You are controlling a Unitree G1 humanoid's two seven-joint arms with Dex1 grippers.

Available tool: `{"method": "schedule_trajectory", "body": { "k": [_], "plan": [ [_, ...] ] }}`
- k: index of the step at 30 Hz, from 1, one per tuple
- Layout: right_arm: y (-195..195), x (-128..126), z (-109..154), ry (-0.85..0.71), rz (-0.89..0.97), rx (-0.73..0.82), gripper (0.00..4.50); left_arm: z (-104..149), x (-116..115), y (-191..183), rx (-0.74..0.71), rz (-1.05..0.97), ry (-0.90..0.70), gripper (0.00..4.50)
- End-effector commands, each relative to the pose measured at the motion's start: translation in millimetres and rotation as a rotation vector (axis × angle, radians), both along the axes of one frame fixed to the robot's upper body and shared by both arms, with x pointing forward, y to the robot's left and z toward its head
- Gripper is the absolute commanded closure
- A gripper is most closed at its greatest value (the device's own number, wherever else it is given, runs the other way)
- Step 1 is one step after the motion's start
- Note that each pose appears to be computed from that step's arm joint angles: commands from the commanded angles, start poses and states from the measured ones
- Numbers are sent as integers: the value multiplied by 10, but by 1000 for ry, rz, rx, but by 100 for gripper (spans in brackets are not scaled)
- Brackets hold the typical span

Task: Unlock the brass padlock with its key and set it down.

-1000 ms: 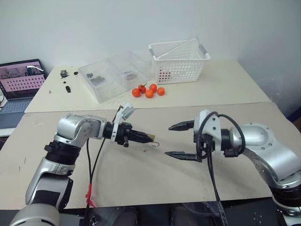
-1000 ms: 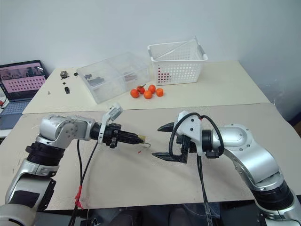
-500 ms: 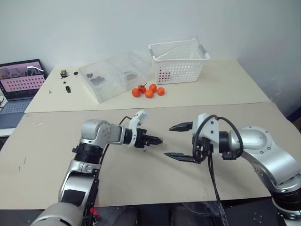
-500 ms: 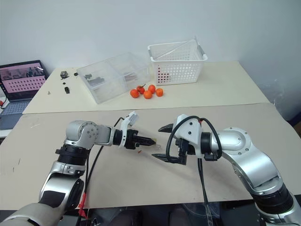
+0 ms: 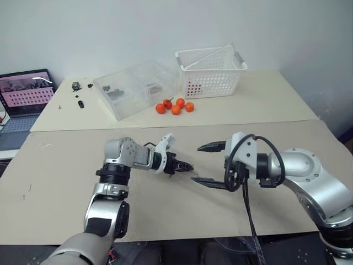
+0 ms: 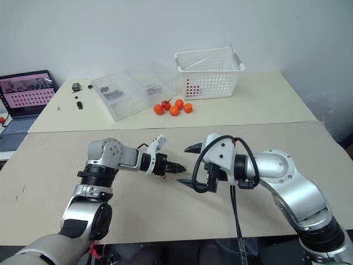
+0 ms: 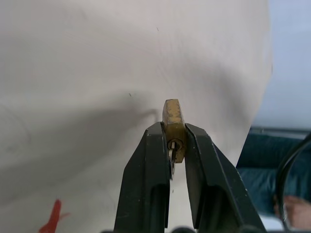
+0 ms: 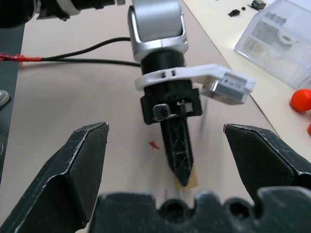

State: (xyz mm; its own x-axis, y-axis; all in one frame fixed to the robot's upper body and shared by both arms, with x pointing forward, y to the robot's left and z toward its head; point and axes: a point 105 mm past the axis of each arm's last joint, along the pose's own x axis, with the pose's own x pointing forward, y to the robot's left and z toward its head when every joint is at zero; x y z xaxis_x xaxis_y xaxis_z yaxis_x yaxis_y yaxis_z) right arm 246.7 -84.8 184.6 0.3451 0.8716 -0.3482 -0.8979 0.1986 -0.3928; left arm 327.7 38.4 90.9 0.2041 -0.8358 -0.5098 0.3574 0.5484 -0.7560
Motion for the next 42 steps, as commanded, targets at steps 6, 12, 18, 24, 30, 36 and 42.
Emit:
{"method": "schedule_trajectory", "body": {
  "k": [6, 12, 18, 24, 30, 36, 42],
  "plan": [
    [16, -28, 77, -66, 20, -6, 3, 5, -22, -6, 14, 6, 13, 441],
    [28, -34, 69, -68, 22, -6, 3, -69, -78, 60, 56, -15, 5, 441],
    [39, -17, 96, -75, 24, -8, 3, -60, -76, 89, 66, -17, -4, 441],
    [49, -9, 98, -78, 27, -13, 0, -3, -26, 185, 52, 15, -12, 249],
    [73, 5, 91, -78, 41, -18, 0, 69, 12, 367, 42, 52, -30, 40],
    [84, 26, 90, -77, 58, -26, 0, 241, 110, 769, 74, 136, -82, 3],
    [78, 23, 100, -19, 77, -9, 0, 699, 118, 939, 91, -13, -452, 3]
  ]
}}
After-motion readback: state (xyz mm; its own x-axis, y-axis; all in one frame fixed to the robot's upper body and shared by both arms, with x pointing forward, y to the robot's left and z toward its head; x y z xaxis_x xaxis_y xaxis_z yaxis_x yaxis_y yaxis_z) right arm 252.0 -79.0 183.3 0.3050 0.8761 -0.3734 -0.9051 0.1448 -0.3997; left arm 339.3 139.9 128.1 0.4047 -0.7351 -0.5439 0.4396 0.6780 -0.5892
